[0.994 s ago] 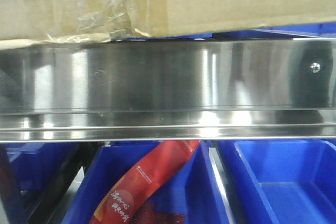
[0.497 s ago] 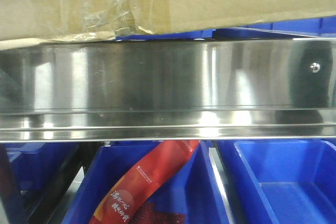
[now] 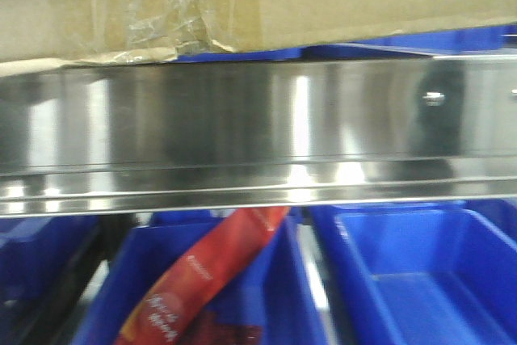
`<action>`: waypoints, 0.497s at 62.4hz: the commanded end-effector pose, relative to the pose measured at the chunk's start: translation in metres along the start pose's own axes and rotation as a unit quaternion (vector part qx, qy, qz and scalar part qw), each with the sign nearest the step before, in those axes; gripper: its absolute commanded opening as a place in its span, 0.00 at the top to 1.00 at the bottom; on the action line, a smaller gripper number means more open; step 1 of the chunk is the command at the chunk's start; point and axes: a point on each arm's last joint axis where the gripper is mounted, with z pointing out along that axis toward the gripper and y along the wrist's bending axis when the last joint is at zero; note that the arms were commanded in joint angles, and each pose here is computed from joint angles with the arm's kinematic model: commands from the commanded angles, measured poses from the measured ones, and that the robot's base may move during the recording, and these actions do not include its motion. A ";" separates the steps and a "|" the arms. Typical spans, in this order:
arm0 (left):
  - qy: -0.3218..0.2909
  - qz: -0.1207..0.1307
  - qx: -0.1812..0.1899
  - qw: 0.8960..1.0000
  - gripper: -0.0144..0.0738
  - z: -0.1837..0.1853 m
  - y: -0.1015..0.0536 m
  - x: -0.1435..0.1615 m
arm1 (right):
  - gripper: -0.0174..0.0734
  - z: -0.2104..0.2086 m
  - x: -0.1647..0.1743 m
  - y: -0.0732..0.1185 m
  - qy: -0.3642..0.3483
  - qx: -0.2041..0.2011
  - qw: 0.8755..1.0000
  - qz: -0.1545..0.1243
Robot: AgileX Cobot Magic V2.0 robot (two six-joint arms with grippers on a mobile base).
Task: Grab carton from right shelf to conveyor
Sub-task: 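Hold the carton with both grippers while the base turns toward the conveyor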
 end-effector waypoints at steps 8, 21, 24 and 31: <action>-0.013 0.004 0.013 1.000 0.85 -0.003 -0.002 -0.001 | 0.88 -0.010 -0.007 0.003 -0.049 -0.015 0.999 -0.011; -0.013 0.004 0.013 1.000 0.85 -0.003 -0.002 -0.001 | 0.88 -0.010 -0.007 0.003 -0.049 -0.015 0.999 -0.011; -0.013 0.004 0.013 1.000 0.85 -0.003 -0.002 -0.001 | 0.88 -0.010 -0.007 0.003 -0.049 -0.015 0.999 -0.011; -0.013 0.004 0.013 1.000 0.85 -0.003 -0.002 -0.001 | 0.88 -0.010 -0.007 0.003 -0.049 -0.015 0.999 -0.011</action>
